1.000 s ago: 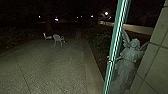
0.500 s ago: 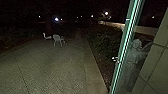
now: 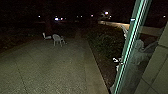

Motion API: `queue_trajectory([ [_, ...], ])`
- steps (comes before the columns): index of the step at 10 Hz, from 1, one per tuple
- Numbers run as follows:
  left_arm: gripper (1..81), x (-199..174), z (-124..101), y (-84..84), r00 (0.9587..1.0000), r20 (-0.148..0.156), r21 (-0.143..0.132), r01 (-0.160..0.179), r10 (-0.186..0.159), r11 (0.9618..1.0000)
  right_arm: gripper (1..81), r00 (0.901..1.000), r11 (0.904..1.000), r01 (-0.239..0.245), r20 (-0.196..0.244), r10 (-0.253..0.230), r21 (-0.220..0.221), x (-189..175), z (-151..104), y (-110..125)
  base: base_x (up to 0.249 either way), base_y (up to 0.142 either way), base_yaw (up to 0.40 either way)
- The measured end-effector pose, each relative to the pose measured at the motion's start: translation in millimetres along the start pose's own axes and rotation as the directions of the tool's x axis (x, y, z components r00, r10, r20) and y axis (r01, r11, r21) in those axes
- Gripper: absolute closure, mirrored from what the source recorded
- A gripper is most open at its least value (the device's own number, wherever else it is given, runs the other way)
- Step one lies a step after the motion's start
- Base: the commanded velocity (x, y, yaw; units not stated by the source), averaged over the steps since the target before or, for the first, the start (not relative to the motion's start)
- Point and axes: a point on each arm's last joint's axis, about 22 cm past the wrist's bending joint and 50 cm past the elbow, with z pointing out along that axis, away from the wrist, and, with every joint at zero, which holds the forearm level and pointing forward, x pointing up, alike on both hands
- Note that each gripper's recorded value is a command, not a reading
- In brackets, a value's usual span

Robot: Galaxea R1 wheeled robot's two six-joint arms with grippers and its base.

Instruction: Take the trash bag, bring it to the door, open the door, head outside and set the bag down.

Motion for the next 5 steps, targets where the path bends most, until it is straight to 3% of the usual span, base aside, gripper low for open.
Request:
queue_trajectory([
  [5, 81.1, 0.4, 0.0, 0.0, 1.0000, 0.000, 0.000, 0.000, 0.000, 1.0000, 1.0, 1.0000, 1.0000, 0.000, 0.000, 0.000, 0.000, 0.4, 0.0, 0.0, 0.073, 0.000, 0.000],
])
